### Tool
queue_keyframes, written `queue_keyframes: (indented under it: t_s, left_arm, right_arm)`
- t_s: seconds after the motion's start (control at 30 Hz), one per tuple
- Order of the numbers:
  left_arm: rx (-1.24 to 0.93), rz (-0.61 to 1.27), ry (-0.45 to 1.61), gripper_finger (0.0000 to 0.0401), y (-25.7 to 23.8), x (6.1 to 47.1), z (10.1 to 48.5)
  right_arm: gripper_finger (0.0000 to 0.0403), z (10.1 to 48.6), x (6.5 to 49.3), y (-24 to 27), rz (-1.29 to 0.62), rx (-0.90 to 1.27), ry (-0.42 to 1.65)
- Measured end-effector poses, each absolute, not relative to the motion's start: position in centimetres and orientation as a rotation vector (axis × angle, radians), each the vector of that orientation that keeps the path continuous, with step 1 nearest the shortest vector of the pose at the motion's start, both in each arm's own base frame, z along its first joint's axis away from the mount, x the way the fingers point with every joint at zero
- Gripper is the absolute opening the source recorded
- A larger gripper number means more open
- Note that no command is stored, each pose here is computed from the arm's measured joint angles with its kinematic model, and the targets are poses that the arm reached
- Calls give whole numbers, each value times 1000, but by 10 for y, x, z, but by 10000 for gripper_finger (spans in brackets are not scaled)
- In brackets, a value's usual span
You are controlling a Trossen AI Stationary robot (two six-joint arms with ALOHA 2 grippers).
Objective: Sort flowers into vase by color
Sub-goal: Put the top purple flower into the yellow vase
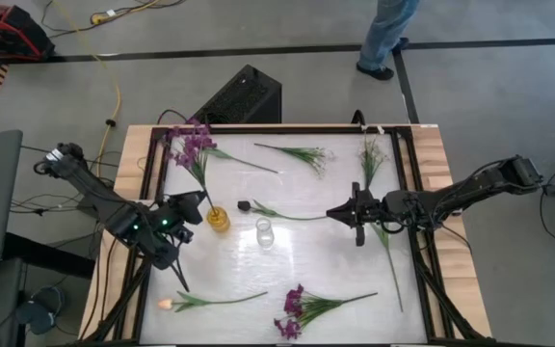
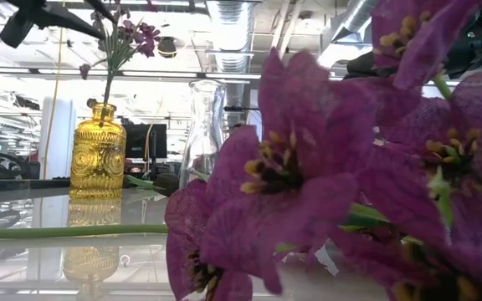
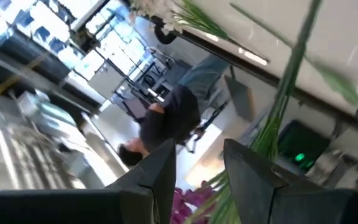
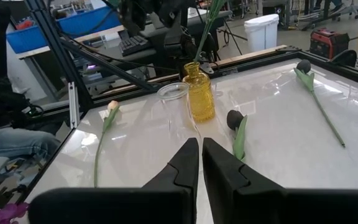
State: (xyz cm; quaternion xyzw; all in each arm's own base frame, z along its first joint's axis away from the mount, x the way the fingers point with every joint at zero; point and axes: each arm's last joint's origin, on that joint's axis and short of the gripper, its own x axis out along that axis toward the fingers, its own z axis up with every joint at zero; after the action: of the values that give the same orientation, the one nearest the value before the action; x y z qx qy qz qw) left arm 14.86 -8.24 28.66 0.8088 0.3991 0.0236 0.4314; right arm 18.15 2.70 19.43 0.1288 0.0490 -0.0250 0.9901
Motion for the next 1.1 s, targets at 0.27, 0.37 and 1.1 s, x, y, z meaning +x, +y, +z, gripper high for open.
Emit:
queue_keyframes:
  t_s: [0.27, 0.37, 1.1]
  left_arm:
    - [1578, 262, 844, 123, -84, 151, 315]
    - [1398, 306, 749, 123, -83, 147, 341]
    - [55, 932, 37, 118, 48, -29, 435]
  right_arm:
    - [51, 194, 182, 27, -42, 259, 100]
    - [51, 194, 182, 27, -45, 259, 99]
    - [51, 194, 182, 22, -71, 261, 95]
